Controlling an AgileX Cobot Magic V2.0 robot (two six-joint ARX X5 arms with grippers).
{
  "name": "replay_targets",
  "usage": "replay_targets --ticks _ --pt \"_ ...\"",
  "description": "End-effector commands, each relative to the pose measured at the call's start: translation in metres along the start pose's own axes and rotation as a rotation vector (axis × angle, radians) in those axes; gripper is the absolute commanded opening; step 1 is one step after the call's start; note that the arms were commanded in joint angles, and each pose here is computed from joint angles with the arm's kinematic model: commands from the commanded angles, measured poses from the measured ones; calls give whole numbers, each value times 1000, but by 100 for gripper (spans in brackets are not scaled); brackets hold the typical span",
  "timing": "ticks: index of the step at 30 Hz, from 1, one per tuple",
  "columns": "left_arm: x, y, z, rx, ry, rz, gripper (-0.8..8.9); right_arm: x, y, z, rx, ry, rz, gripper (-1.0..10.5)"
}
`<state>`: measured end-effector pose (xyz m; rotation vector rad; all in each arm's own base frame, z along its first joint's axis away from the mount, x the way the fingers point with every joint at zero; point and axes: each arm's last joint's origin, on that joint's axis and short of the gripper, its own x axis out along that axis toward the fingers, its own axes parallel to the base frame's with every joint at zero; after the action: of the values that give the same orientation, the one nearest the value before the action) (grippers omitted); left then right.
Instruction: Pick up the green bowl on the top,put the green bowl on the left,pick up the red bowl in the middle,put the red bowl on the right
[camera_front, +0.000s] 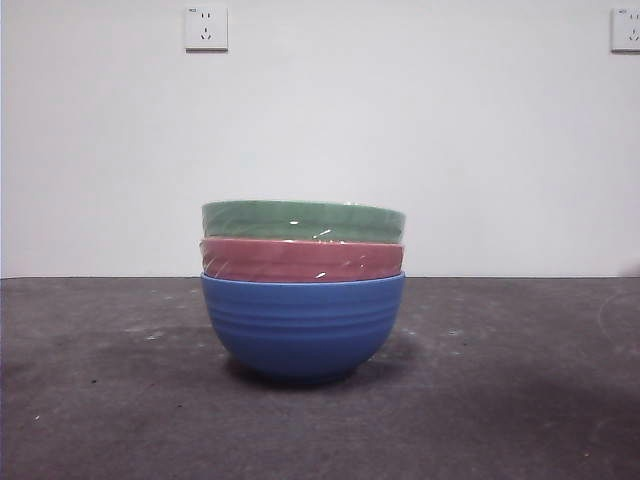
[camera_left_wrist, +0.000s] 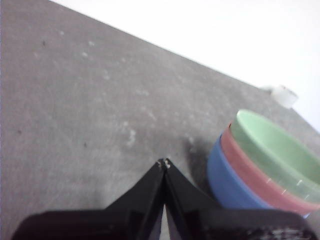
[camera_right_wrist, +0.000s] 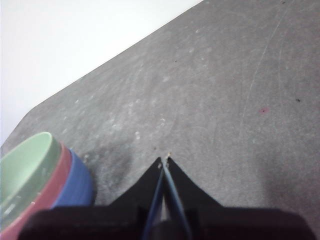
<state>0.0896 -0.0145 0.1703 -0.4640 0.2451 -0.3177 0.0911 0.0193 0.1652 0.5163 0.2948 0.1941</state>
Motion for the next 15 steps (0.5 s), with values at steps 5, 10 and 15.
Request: replay_targets --ticks 5,10,15 --pt "-6 -22 42 -21 -2 6 -7 -10 26 42 -14 -13 10 -12" --pt "3 -36 75 4 47 -9 -8 -11 47 77 -65 -11 9 -11" --pt "16 -49 107 82 131 -40 -8 -6 68 110 -189 66 27 -1"
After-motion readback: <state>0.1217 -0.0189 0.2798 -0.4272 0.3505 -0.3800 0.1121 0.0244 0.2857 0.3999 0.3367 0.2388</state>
